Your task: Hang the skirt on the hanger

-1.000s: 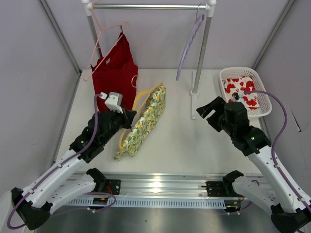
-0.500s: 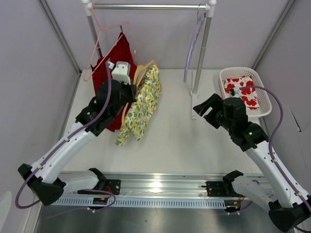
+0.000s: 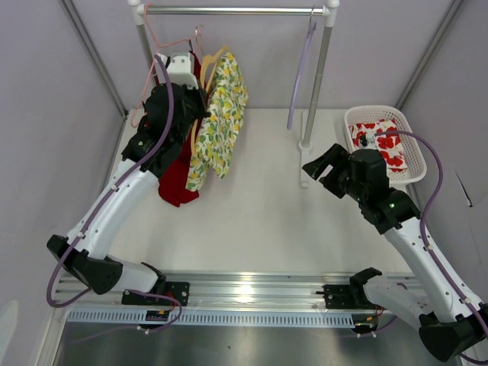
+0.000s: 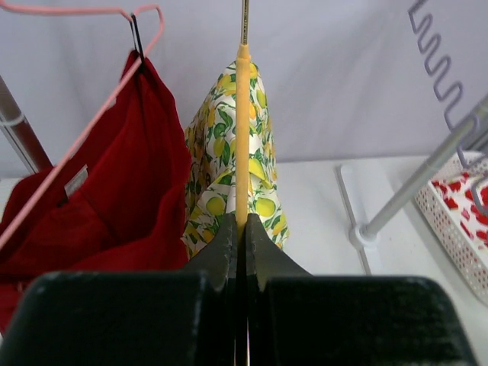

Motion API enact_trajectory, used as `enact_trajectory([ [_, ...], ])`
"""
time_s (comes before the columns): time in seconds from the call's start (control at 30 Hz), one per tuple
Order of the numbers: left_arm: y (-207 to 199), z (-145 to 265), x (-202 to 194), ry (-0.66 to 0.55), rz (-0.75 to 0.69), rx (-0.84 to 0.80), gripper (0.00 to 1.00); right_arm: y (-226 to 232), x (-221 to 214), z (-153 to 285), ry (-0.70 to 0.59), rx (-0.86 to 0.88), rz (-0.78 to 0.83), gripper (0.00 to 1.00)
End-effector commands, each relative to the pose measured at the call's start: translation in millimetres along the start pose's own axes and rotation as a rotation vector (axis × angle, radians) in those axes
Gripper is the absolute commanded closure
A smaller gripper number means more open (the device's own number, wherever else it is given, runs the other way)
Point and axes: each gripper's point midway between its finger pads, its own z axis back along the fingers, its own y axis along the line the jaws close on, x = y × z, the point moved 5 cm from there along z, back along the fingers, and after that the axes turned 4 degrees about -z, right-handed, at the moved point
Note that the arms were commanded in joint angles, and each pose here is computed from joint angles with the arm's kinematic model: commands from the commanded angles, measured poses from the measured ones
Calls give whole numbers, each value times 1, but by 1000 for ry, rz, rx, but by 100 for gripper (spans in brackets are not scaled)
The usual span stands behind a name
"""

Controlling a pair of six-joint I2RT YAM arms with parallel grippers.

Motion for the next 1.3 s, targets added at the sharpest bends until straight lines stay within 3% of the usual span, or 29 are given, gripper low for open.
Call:
enact_trajectory([
  [0.0, 7, -2, 68, -219, 49, 3, 100, 16, 12, 6, -38, 68, 26, 23],
  [0.53, 6, -61, 89, -232, 47, 11, 100, 19, 17, 1, -38, 66, 41, 22],
  [0.87, 9, -87, 53, -145, 52, 19, 100, 17, 17, 0, -37, 58, 38, 22],
  [1.07, 11, -80, 45, -118, 49, 13, 99, 15, 10, -2, -5, 68, 35, 22],
  [1.13, 12, -69, 54, -141, 53, 4, 89, 14, 10, -3, -5, 68, 39, 22],
  [1.17, 12, -66, 54, -142, 51, -5, 76, 15, 11, -2, -7, 70, 38, 22],
  [1.23, 13, -59, 61, -158, 49, -12, 62, 16, 11, -2, -9, 76, 40, 21],
  [1.27, 14, -50, 67, -173, 49, -18, 50, 17, 12, -2, -9, 78, 43, 21],
])
